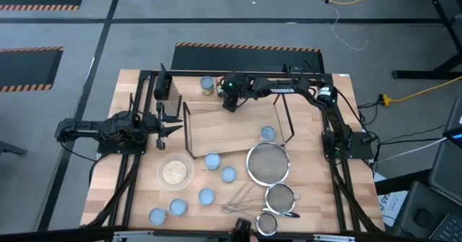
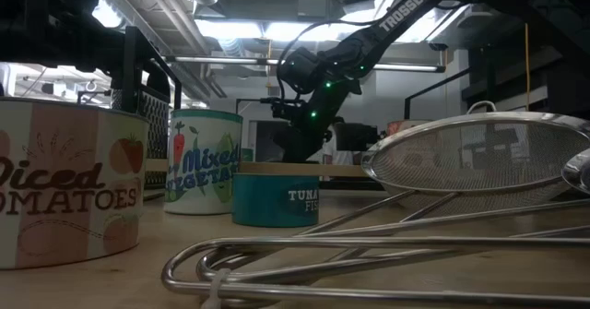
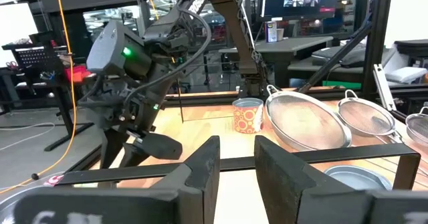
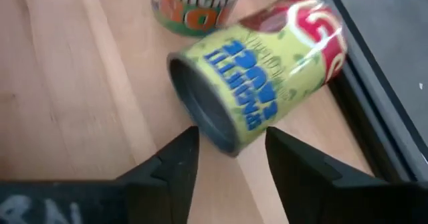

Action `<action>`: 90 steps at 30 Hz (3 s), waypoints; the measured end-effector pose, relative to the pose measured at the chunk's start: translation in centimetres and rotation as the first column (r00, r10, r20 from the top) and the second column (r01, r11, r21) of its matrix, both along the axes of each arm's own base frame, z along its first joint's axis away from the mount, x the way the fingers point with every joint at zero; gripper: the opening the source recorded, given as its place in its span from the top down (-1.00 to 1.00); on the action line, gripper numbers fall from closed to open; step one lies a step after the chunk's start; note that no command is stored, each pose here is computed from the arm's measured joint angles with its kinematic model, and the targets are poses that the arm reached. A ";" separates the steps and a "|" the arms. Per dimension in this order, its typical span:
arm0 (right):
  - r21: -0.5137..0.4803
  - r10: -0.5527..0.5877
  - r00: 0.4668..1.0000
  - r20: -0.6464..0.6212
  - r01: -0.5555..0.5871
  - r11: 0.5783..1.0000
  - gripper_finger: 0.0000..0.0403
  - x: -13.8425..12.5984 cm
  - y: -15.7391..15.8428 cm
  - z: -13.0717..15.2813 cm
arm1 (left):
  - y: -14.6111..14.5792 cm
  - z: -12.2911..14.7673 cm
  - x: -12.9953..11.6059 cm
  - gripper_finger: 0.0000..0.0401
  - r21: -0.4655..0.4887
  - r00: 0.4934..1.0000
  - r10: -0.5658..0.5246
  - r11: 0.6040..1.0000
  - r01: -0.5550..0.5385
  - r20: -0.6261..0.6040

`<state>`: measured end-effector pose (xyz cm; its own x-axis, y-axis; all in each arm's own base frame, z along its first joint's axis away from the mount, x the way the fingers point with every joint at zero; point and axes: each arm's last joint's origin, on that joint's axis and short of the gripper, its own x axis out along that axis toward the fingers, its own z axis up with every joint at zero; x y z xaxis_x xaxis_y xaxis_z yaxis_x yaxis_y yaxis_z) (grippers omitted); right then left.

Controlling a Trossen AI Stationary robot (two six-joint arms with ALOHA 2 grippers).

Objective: Pick and place cans onto a shelf
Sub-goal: Put the large yellow can on the shelf

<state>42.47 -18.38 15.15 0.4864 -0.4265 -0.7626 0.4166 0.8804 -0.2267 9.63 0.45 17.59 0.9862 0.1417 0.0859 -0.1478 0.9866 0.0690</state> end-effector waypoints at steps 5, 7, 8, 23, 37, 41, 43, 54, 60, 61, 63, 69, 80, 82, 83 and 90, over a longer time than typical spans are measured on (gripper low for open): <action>-0.006 -0.012 1.000 0.016 0.012 1.000 0.25 -0.1 -0.5 0.1 | 0.0 0.0 0.0 0.57 0.000 1.000 0.000 1.000 0.000 0.000; -0.005 -0.011 1.000 0.016 0.011 1.000 0.38 -0.1 -0.6 0.1 | 0.0 0.0 0.0 0.57 0.000 1.000 0.000 1.000 0.000 0.000; 0.001 -0.005 1.000 0.018 0.005 1.000 0.45 -0.2 -0.7 0.1 | 0.0 0.0 0.0 0.57 0.000 1.000 0.000 1.000 0.000 0.000; 0.037 0.033 0.998 0.052 -0.035 0.999 0.98 -0.1 -0.9 0.2 | 0.0 0.0 0.0 0.57 0.000 1.000 0.000 1.000 0.000 -0.001; 0.038 0.052 0.998 0.019 -0.052 0.998 0.99 -1.0 -0.5 2.3 | 0.0 -0.1 0.0 0.57 0.000 1.000 0.000 1.000 0.000 -0.014; 0.080 0.069 0.998 -0.001 -0.069 0.994 1.00 -2.1 0.1 4.3 | 0.0 -0.2 0.0 0.57 0.000 1.000 -0.001 1.000 0.001 -0.019; 0.108 0.082 0.997 -0.015 -0.080 0.991 1.00 -2.5 0.3 5.7 | 0.0 -0.2 0.0 0.57 0.000 1.000 0.000 1.000 0.000 -0.019; 0.450 0.222 0.956 -0.194 -0.114 0.886 1.00 -5.3 2.3 13.5 | 0.0 -0.2 0.0 0.57 0.000 1.000 0.000 1.000 0.000 -0.020; 0.619 0.260 0.934 -0.245 -0.055 0.784 1.00 -7.1 3.5 16.1 | 0.0 -0.2 0.0 0.57 0.000 1.000 0.000 1.000 0.000 -0.022; 0.637 0.260 0.935 -0.240 -0.051 0.769 1.00 -7.2 3.6 16.1 | 0.0 -0.2 0.0 0.57 0.000 1.000 0.000 1.000 0.000 -0.021; 0.666 0.257 0.938 -0.234 -0.039 0.745 1.00 -7.2 3.7 15.8 | 0.0 -0.2 0.0 0.57 0.000 1.000 0.000 1.000 0.000 -0.022; 0.743 0.296 0.925 -0.238 -0.023 0.669 1.00 -7.1 4.5 14.2 | 0.0 -0.2 0.0 0.57 0.000 1.000 0.000 1.000 0.000 -0.022; 0.778 0.225 0.909 -0.352 0.151 0.610 1.00 -7.8 4.8 12.2 | 0.0 -0.2 0.0 0.57 0.000 1.000 0.000 1.000 0.000 -0.023; 0.779 0.224 0.904 -0.365 0.165 0.605 1.00 -8.0 4.7 11.8 | 0.0 -0.2 0.0 0.57 0.000 1.000 0.000 1.000 0.000 -0.023; 0.779 0.218 0.903 -0.371 0.174 0.602 1.00 -8.0 4.7 11.6 | 0.0 -0.2 0.0 0.57 0.000 1.000 0.000 1.000 0.000 -0.023; 0.774 0.115 0.903 -0.414 0.282 0.567 1.00 -8.6 3.5 11.4 | 0.0 -0.2 0.0 0.57 0.000 1.000 0.000 1.000 0.000 -0.023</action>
